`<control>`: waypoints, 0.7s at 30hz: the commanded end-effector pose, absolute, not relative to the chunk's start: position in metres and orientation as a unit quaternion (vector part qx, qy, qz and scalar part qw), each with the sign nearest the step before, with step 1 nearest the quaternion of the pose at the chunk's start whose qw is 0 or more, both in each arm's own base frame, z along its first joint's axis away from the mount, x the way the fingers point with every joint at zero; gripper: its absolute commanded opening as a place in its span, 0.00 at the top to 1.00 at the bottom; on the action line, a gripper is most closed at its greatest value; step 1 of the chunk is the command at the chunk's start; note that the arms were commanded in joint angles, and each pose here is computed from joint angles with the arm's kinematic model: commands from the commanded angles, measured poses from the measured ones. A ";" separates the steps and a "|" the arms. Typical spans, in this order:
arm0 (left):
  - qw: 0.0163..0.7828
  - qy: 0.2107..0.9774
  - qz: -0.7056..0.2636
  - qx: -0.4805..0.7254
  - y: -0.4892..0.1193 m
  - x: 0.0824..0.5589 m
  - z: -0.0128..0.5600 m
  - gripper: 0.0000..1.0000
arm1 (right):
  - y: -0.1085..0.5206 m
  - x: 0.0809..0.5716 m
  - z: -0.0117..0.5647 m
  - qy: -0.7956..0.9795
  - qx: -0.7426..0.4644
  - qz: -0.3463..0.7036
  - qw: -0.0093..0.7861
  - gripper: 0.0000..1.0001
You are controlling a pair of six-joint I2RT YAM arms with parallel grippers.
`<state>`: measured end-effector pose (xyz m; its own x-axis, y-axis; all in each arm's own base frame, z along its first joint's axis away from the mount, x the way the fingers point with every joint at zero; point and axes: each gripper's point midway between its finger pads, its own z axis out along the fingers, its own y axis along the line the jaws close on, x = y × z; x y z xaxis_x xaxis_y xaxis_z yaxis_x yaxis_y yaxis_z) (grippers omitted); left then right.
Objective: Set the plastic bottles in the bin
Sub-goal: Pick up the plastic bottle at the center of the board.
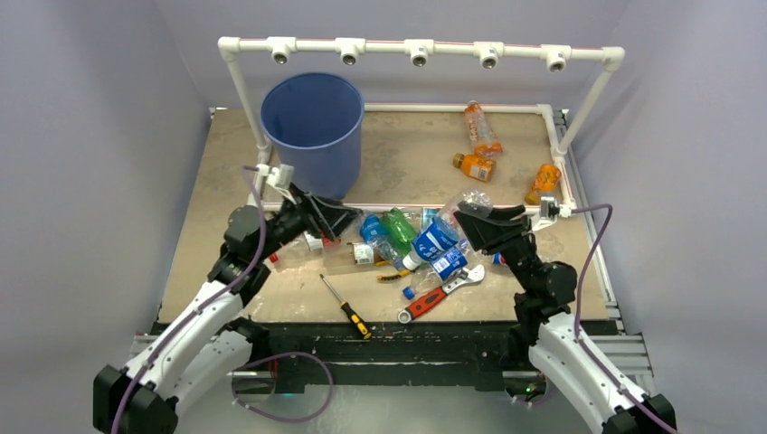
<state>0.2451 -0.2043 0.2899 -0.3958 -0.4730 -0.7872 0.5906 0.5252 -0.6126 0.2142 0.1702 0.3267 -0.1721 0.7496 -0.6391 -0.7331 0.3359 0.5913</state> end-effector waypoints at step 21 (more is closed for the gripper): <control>0.485 0.567 -0.647 0.156 -0.331 0.146 0.309 0.24 | 0.146 0.187 0.372 0.350 0.071 0.686 0.633 0.73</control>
